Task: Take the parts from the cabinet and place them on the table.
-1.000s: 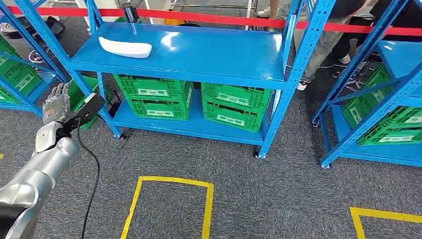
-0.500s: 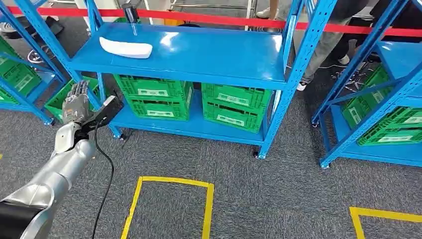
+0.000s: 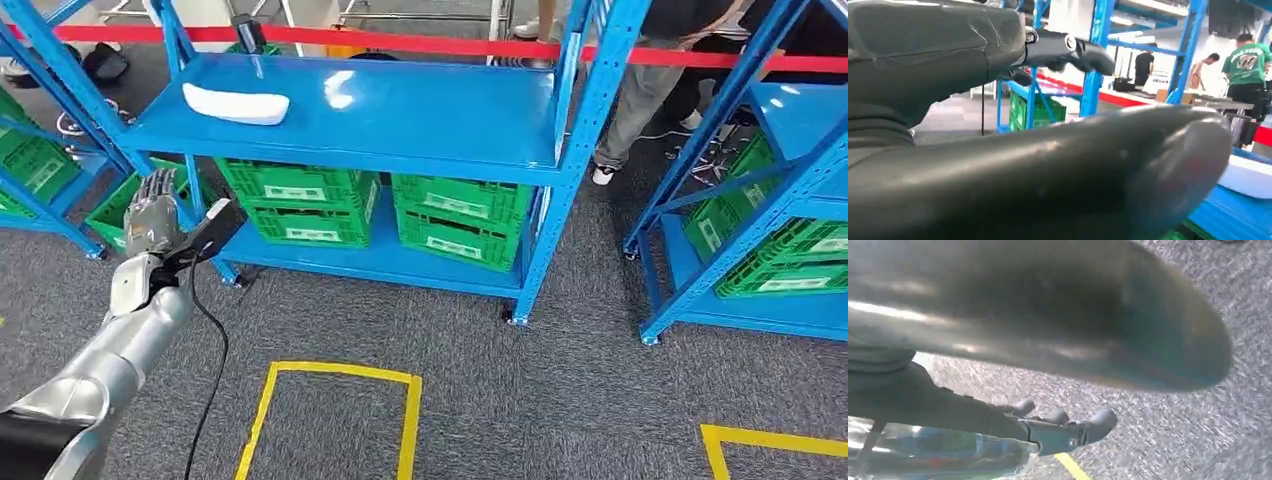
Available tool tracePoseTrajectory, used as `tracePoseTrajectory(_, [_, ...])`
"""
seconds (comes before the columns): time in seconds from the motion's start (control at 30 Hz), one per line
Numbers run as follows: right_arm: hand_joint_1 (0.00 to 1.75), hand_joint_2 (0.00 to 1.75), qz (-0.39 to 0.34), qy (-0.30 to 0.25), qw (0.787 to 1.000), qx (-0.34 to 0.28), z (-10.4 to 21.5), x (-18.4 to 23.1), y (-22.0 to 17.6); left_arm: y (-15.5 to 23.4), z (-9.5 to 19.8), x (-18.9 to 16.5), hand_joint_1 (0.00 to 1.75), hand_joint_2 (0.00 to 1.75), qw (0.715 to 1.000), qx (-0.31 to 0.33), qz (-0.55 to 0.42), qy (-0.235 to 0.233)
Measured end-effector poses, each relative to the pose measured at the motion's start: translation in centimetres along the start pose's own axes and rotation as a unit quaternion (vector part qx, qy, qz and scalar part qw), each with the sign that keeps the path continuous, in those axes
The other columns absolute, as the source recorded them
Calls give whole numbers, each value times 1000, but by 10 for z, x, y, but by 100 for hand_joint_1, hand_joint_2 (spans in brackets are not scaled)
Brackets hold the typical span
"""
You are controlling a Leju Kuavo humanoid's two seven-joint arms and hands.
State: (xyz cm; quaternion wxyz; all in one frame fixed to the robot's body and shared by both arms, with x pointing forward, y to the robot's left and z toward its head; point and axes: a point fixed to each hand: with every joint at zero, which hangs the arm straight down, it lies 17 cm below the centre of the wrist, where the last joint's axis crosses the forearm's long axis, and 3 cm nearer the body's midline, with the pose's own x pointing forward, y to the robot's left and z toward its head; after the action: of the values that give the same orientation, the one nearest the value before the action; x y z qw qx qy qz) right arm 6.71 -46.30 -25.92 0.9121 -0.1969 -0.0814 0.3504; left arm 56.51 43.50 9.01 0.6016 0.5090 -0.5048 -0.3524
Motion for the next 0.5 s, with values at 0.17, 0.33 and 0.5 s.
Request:
tracePoseTrajectory(0.17, [0, 0, 1, 0, 1000, 0, 0, -1, -1, 4, -2, -8, 0, 0, 1000, 2, 1, 12])
tracePoseTrajectory(0.33, [0, 0, -3, -1, 1000, 1, 0, 0, 1, 5, -1, -19, 0, 0, 1000, 3, 1, 25])
tracePoseTrajectory(0.5, [0, 0, -2, -4, 1000, 3, 0, 2, 2, 12, -4, -25, 0, 0, 999, 11, 0, 32])
